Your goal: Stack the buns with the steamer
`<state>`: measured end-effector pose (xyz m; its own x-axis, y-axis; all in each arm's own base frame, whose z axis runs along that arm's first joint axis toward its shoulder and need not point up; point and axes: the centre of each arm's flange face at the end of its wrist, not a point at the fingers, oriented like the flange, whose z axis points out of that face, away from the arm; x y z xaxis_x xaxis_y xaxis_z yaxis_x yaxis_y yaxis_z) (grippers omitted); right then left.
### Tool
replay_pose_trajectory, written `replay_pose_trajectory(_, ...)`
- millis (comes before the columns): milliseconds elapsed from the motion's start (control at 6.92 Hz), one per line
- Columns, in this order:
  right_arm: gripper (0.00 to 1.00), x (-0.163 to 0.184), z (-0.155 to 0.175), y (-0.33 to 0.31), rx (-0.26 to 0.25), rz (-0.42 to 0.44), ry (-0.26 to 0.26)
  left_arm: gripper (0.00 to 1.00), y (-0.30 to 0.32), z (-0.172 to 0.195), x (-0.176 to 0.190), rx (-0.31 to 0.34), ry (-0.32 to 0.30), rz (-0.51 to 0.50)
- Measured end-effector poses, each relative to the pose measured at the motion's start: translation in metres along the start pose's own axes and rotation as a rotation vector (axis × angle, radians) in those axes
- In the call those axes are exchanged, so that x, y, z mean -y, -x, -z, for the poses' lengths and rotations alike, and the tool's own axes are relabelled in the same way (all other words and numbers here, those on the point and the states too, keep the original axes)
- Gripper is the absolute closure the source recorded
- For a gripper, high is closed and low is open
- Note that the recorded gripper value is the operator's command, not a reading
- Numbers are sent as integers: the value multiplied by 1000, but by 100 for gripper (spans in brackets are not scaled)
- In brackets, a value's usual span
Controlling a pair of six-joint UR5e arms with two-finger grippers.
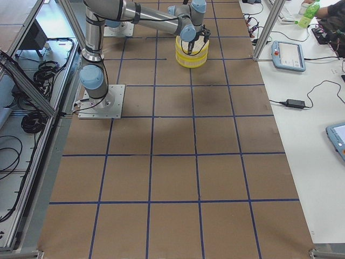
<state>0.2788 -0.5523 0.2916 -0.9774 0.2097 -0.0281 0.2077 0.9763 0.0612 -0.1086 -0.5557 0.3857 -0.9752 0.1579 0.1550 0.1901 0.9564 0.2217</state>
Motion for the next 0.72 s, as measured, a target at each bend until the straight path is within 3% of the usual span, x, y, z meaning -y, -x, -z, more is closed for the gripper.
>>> replay_pose_trajectory(289,87,3,2,-1,-22,4,-16,100,-44,28,-10,20,-92,21)
replay_pose_trajectory(723,86,2,3,-1,-17,-9,-15,100,-63,35,-12,14,-129,80)
